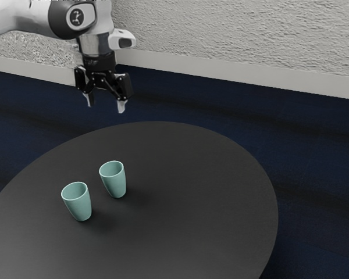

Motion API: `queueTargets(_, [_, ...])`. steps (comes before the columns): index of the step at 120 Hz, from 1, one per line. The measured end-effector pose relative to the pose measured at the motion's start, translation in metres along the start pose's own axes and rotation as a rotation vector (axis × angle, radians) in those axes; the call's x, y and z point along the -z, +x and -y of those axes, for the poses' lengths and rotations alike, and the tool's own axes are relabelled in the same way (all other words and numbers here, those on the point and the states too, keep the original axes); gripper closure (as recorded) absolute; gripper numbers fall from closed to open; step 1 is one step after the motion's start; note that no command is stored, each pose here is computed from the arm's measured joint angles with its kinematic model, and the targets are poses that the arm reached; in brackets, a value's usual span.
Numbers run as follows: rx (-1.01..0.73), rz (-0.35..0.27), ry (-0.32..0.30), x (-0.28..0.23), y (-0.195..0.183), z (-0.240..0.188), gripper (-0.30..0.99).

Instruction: Place the left cup onto the right cup

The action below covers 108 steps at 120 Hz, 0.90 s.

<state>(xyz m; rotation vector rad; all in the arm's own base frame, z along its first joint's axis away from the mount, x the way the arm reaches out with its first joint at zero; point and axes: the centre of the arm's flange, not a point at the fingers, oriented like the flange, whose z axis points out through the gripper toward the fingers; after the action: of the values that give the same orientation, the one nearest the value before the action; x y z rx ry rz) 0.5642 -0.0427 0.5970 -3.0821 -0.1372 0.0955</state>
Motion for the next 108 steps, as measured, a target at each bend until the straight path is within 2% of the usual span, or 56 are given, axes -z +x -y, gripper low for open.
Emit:
queueTargets(53, [0.024, -0.008, -0.003, -0.007, 0.005, 0.012, 0.0])
queueTargets(108, [0.042, 0.01, -0.018, -0.05, 0.002, 0.019, 0.0])
